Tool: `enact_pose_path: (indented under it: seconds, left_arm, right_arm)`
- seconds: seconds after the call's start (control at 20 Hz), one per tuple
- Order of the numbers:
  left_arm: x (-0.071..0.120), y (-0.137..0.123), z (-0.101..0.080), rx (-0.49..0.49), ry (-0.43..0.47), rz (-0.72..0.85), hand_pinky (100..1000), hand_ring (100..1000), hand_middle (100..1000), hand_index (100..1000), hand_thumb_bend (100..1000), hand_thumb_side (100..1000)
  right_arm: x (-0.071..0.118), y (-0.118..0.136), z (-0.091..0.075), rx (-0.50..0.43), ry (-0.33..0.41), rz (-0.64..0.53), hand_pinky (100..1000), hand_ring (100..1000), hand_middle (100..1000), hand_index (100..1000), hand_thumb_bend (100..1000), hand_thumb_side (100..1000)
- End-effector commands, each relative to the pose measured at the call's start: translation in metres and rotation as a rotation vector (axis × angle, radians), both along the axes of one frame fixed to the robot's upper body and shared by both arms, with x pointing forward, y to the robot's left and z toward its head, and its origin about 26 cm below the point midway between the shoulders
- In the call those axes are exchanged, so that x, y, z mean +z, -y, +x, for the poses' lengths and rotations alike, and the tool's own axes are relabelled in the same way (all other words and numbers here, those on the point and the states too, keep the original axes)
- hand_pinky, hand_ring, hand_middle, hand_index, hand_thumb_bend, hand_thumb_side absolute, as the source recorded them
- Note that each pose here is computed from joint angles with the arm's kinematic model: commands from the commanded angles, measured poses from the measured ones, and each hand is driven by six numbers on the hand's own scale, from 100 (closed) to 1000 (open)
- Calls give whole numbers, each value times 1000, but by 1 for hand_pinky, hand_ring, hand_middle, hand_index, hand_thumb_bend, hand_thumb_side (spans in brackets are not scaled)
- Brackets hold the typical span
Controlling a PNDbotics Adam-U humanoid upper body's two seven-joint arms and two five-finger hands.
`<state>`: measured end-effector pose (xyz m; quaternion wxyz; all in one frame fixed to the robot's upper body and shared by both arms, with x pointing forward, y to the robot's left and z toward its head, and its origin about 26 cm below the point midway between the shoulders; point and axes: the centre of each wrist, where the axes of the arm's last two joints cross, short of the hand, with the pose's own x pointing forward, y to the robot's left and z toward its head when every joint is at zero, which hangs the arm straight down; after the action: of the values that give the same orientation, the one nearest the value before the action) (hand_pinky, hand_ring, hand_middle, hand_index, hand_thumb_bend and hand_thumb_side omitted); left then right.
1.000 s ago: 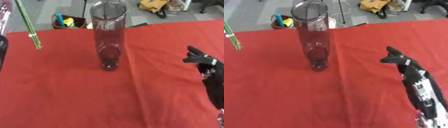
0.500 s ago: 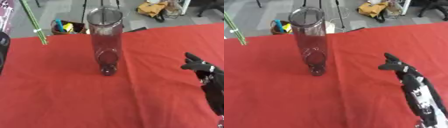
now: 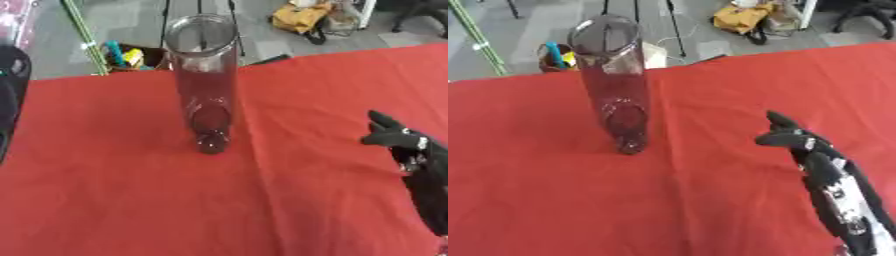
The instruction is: Arrange flowers into the vase.
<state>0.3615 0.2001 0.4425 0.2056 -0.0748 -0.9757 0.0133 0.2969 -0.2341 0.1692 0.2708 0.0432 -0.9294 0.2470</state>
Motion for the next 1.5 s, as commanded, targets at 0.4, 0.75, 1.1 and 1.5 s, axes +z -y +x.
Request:
enact_pose_path:
  seconds: [0.4, 0.75, 1.1, 1.5]
  left_arm:
    - [24, 4, -7, -57, 151, -83, 100, 100, 100, 100, 215, 569]
    - [30, -1, -5, -75, 223, -123, 100, 100, 100, 101, 249, 550]
    - [38, -1, -11, -89, 251, -157, 100, 100, 100, 103, 264, 535]
    - [43, -2, -18, -90, 268, -179, 100, 100, 100, 104, 270, 527]
  right_arm:
    - [8, -3, -2, 33, 19, -20, 1000, 1000, 686, 763, 100, 978]
    - [7, -4, -2, 37, 13, -34, 1000, 1000, 684, 762, 100, 980]
    - [5, -6, -3, 41, 1, -55, 1000, 1000, 684, 762, 100, 980]
    - [2, -7, -4, 45, -16, -72, 1000, 1000, 681, 761, 100, 981]
